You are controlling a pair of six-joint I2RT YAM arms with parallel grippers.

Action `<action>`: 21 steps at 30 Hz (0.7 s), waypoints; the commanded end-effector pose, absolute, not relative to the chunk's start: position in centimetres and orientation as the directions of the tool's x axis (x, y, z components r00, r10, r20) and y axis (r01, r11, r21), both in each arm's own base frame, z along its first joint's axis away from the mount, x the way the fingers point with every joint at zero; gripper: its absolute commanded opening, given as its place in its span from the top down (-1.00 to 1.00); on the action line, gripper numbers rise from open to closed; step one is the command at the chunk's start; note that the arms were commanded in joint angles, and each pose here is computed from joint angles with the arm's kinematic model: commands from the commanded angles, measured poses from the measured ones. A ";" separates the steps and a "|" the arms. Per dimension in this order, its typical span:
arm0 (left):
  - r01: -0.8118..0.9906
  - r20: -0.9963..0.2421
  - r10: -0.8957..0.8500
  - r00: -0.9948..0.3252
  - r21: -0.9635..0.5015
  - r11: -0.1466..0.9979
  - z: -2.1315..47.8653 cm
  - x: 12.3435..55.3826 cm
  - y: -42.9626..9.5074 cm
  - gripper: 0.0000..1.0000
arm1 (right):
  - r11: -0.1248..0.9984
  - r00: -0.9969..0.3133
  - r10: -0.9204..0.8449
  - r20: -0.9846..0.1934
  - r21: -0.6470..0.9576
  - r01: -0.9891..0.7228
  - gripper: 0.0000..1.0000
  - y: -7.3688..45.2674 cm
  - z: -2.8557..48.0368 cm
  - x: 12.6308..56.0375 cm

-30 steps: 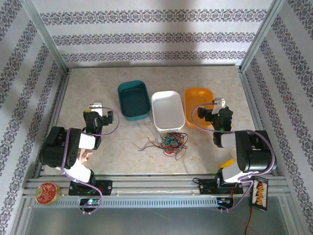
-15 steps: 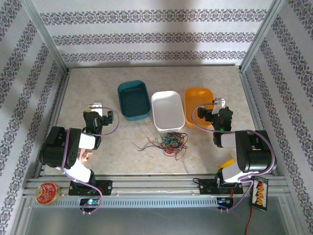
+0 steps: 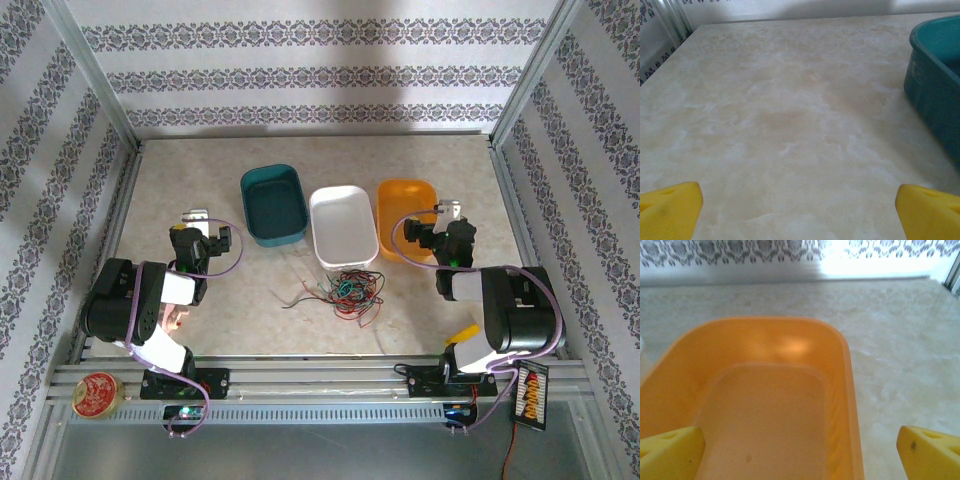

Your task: Untangle the cables

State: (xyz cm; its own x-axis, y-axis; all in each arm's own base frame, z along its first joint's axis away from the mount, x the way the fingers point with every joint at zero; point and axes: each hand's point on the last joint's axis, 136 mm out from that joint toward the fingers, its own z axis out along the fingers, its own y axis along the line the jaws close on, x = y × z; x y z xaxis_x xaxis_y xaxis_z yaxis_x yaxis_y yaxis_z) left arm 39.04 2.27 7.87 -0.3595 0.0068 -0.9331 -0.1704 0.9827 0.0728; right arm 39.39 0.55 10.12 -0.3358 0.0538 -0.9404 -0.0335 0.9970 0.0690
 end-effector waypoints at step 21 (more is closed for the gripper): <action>0.084 -0.915 0.072 -0.397 0.042 0.996 16.9 35.0 -17.0 -0.99 | 0.941 -0.773 0.104 -0.626 0.314 -0.128 -0.96 17.9 17.3 27.6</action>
State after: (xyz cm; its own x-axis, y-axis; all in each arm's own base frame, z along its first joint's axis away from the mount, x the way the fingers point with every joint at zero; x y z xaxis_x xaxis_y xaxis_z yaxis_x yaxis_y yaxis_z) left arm 36.41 -14.33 18.75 -0.3507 0.0154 -0.9364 0.0277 0.9996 0.0061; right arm 29.27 16.06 17.05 -0.7017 -0.0120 -0.7123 -0.1229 0.9869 0.1045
